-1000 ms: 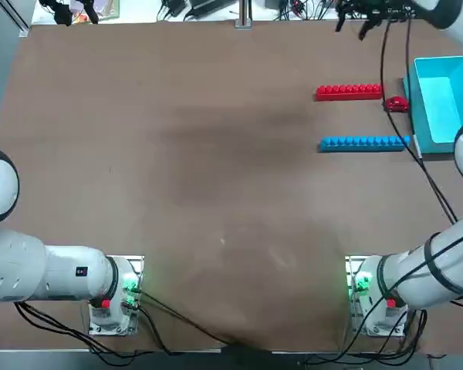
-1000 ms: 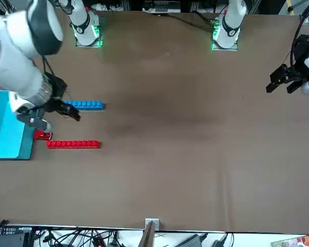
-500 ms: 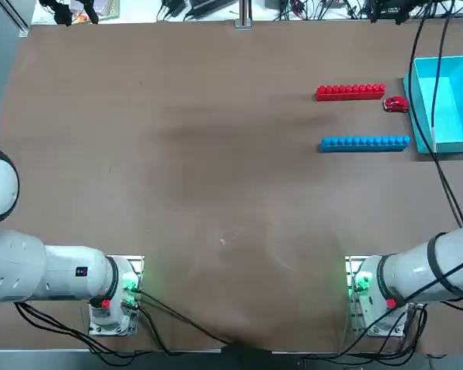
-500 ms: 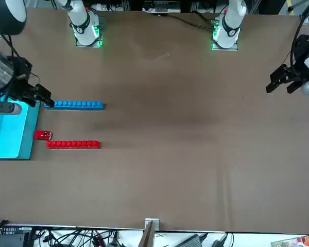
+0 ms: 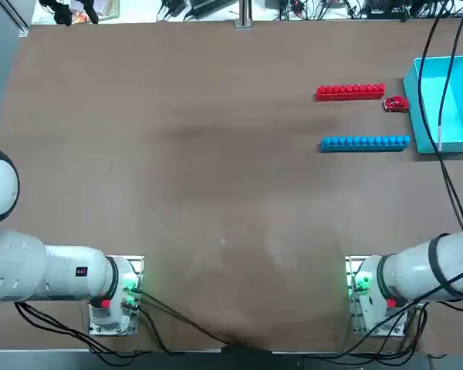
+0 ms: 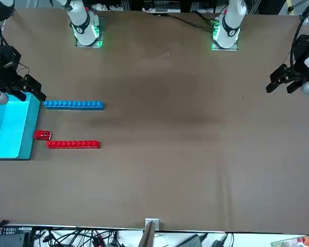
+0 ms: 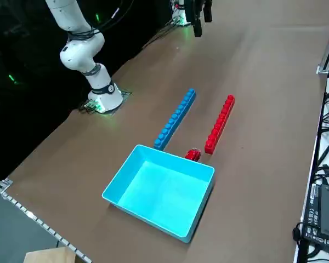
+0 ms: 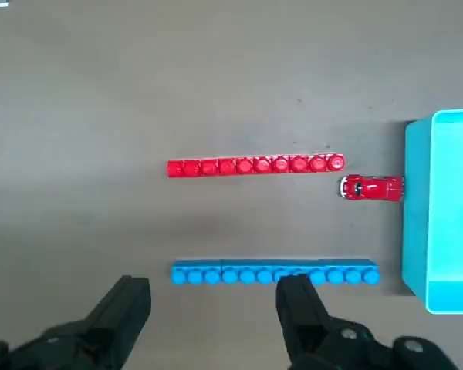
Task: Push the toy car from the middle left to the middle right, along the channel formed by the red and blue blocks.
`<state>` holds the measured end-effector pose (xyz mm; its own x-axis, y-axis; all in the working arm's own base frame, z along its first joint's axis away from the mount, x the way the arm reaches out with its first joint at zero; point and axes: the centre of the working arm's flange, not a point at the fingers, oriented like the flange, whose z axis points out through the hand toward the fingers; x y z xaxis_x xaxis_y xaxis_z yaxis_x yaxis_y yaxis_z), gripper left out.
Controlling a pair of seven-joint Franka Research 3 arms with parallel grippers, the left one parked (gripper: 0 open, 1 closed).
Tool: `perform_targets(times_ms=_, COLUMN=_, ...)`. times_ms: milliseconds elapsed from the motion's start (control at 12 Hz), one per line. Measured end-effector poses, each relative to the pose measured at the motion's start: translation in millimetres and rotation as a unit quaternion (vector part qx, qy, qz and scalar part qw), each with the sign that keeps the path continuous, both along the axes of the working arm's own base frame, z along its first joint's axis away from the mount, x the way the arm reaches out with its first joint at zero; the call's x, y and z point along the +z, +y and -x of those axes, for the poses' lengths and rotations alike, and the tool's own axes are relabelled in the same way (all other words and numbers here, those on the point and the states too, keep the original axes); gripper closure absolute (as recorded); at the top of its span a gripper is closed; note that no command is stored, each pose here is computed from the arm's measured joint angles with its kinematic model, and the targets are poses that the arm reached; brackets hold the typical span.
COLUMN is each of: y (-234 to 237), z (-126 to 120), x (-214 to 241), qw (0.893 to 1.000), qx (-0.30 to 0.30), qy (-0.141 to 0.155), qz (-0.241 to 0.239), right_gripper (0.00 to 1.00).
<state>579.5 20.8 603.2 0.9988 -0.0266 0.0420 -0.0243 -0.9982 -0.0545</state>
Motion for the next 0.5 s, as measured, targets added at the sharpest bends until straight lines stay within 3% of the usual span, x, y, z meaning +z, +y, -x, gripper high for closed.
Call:
perform_targets(times_ms=250, y=-7, z=18, x=8, qw=1.0, qx=0.009, qy=0.003, qz=0.017, right_gripper=0.0)
perform_targets(times_ms=500, y=-14, z=42, x=12, qw=0.998, qx=0.033, qy=0.026, qz=0.038, right_gripper=0.0)
